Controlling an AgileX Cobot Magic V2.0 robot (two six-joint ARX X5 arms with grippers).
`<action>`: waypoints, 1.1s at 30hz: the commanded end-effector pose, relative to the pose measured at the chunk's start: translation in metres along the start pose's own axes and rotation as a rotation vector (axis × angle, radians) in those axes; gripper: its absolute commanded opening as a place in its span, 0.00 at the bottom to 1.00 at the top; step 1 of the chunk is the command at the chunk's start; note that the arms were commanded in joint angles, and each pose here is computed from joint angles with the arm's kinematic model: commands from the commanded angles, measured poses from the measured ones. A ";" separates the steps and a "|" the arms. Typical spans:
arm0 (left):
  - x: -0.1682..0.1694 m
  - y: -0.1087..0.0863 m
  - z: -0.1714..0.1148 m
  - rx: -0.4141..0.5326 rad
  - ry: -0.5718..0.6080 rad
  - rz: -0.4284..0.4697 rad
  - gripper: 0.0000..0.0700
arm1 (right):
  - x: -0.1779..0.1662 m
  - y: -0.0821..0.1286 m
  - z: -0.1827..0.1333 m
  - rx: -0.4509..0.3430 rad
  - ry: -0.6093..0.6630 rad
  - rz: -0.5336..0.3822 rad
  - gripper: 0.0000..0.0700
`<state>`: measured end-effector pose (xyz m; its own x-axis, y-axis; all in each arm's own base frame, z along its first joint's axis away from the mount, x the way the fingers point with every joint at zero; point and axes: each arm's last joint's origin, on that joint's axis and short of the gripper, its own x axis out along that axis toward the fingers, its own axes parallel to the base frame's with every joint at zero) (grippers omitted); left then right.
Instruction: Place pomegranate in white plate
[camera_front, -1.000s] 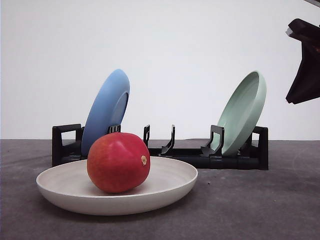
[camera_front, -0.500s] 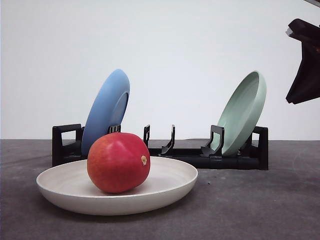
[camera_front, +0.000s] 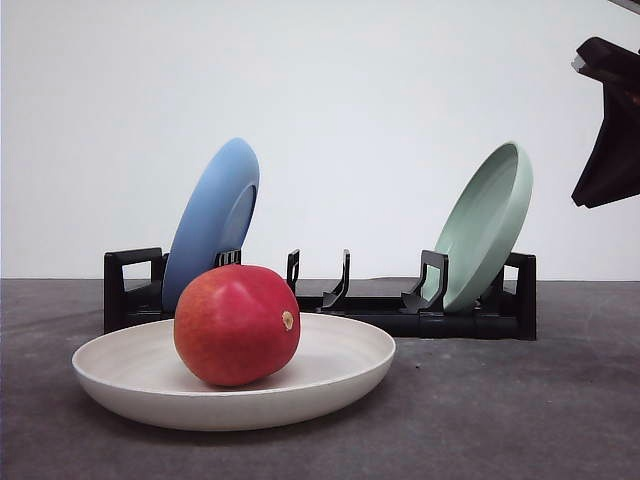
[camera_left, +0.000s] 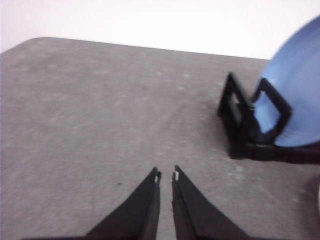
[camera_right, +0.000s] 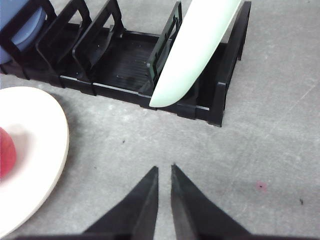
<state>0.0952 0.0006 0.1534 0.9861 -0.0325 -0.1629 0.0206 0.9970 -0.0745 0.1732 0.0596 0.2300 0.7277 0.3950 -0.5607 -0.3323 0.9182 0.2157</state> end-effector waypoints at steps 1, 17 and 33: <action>0.001 0.000 -0.004 0.028 0.013 -0.003 0.04 | 0.000 0.001 0.002 -0.011 -0.010 0.004 0.06; 0.001 0.000 -0.004 0.029 0.013 -0.005 0.04 | 0.000 0.001 0.002 -0.011 -0.010 0.004 0.06; 0.001 0.000 -0.004 0.029 0.013 -0.005 0.04 | -0.016 -0.021 -0.058 -0.090 -0.274 -0.214 0.06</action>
<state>0.0952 -0.0001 0.1534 0.9858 -0.0399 -0.1629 0.0316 0.9981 -0.0532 0.1379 0.0343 0.1901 0.9009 0.2009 -0.3848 -0.2003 0.9788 0.0420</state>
